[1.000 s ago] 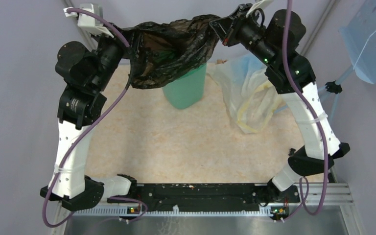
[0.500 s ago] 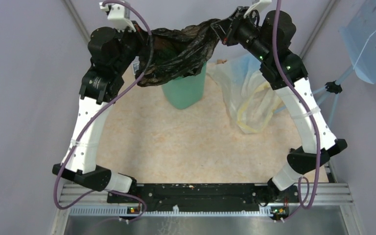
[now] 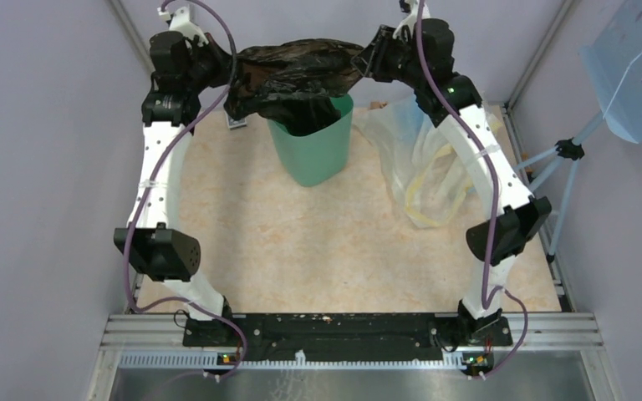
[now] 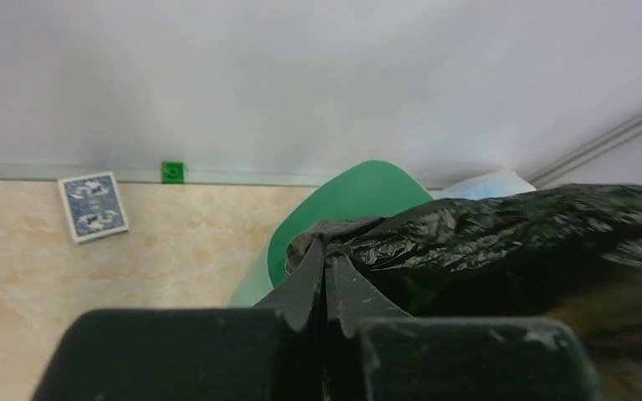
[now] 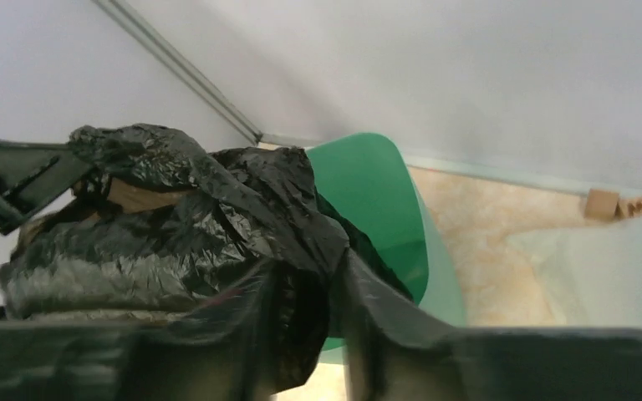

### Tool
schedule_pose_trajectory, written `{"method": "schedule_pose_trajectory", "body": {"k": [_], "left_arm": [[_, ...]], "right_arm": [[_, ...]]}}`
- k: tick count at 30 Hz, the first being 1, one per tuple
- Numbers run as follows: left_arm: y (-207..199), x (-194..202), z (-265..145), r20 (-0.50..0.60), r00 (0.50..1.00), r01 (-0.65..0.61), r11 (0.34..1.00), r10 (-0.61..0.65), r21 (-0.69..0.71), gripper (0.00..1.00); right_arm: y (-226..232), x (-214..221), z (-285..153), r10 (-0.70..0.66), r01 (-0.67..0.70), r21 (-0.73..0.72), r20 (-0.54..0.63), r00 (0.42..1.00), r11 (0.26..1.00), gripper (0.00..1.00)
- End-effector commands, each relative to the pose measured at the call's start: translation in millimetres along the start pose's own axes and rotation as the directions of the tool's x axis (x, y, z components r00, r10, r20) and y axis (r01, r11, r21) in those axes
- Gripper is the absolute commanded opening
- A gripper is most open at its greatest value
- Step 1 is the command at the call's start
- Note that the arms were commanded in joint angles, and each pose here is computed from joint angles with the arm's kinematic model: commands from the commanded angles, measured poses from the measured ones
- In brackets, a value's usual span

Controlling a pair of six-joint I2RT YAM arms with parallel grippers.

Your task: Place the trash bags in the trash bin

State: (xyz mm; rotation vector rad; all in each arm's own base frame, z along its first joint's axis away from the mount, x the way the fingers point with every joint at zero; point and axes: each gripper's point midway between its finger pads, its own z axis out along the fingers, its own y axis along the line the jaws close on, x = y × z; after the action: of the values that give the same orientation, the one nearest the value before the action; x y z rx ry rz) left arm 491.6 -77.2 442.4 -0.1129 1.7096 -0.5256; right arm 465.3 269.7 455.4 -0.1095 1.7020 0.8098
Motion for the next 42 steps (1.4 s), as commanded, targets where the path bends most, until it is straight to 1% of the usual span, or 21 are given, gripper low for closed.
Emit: {"method": "schedule_pose_trajectory", "body": {"k": [1, 2, 3, 4, 9, 11, 13, 17, 19, 22, 24, 27, 30, 33, 36, 38, 41, 42], "left_arm": [[-22.5, -6.9, 4.7, -0.004, 0.999, 0.036, 0.986, -0.036, 0.16, 0.0], [-22.7, -2.8, 4.9, -0.016, 0.999, 0.041, 0.984, -0.039, 0.171, 0.0], [-24.6, -0.6, 2.6, -0.02, 0.999, 0.043, 0.982, -0.04, 0.183, 0.0], [-24.6, 2.0, 2.0, -0.022, 0.999, 0.046, 0.981, -0.043, 0.189, 0.0], [-33.2, 3.5, -14.3, -0.002, 0.998, 0.055, 0.973, -0.056, 0.223, 0.0], [-34.8, 3.9, -18.7, 0.001, 0.998, 0.061, 0.972, -0.063, 0.226, 0.0], [-35.7, 4.2, -22.1, 0.002, 0.997, 0.069, 0.972, -0.072, 0.226, 0.0], [-38.1, 6.5, -25.2, 0.002, 0.996, 0.084, 0.968, -0.087, 0.236, 0.0], [-39.0, 7.1, -27.1, 0.002, 0.996, 0.091, 0.967, -0.094, 0.239, 0.0], [-38.4, 8.0, -28.5, 0.004, 0.995, 0.1, 0.966, -0.104, 0.237, 0.0], [-38.9, 8.9, -28.4, 0.0, 0.994, 0.104, 0.965, -0.107, 0.239, 0.0], [-38.9, 9.5, -28.6, -0.004, 0.994, 0.104, 0.965, -0.107, 0.24, 0.0], [-36.0, 9.7, -27.0, 0.0, 0.994, 0.103, 0.969, -0.105, 0.225, 0.0], [-32.6, 10.8, -23.9, -0.002, 0.994, 0.105, 0.971, -0.107, 0.216, 0.0], [-28.5, 14.7, -18.4, -0.012, 0.994, 0.107, 0.972, -0.107, 0.207, 0.0], [-23.1, 19.0, -14.5, -0.022, 0.994, 0.11, 0.975, -0.108, 0.194, 0.0], [-17.9, 26.3, -10.9, -0.04, 0.993, 0.117, 0.976, -0.111, 0.186, 0.0], [-16.7, 28.8, -10.0, -0.046, 0.993, 0.12, 0.976, -0.113, 0.184, 0.0]], "right_arm": [[-8.4, -5.4, -4.8, 0.03, -0.028, 0.042, -0.042, 0.999, 0.999, 0.45], [-8.5, -3.4, -6.7, 0.035, -0.032, 0.047, -0.058, 0.998, 0.998, 0.54], [-5.2, -0.6, -8.7, 0.043, -0.04, 0.035, -0.074, 0.996, 0.999, 0.61], [-0.8, 2.8, -10.6, 0.056, -0.055, 0.013, -0.09, 0.994, 0.998, 0.64], [27.6, 22.4, -18.7, 0.153, -0.176, -0.139, -0.162, 0.975, 0.975, 0.65], [33.5, 29.3, -20.3, 0.176, -0.207, -0.172, -0.18, 0.968, 0.963, 0.63], [36.1, 38.2, -20.8, 0.195, -0.232, -0.175, -0.204, 0.959, 0.957, 0.63], [28.5, 57.7, -22.0, 0.228, -0.256, -0.112, -0.22, 0.949, 0.96, 0.71], [19.6, 65.5, -23.8, 0.267, -0.284, -0.057, -0.204, 0.942, 0.957, 0.73], [-1.0, 73.5, -29.6, 0.323, -0.32, 0.048, -0.132, 0.937, 0.946, 0.73], [-11.5, 77.3, -36.5, 0.341, -0.334, 0.084, -0.084, 0.936, 0.939, 0.72], [-17.3, 83.5, -46.4, 0.333, -0.328, 0.084, -0.054, 0.941, 0.941, 0.69], [-17.7, 94.9, -49.1, 0.313, -0.308, 0.069, -0.087, 0.946, 0.949, 0.63], [-14.1, 105.5, -45.7, 0.303, -0.3, 0.041, -0.133, 0.944, 0.953, 0.56], [-12.0, 108.2, -41.7, 0.3, -0.3, 0.024, -0.147, 0.943, 0.954, 0.42], [-13.2, 110.0, -38.7, 0.301, -0.3, 0.027, -0.15, 0.942, 0.953, 0.36], [-16.1, 114.3, -34.3, 0.291, -0.29, 0.033, -0.168, 0.942, 0.957, 0.35], [-18.5, 117.9, -31.6, 0.29, -0.287, 0.043, -0.18, 0.94, 0.957, 0.36]]}}
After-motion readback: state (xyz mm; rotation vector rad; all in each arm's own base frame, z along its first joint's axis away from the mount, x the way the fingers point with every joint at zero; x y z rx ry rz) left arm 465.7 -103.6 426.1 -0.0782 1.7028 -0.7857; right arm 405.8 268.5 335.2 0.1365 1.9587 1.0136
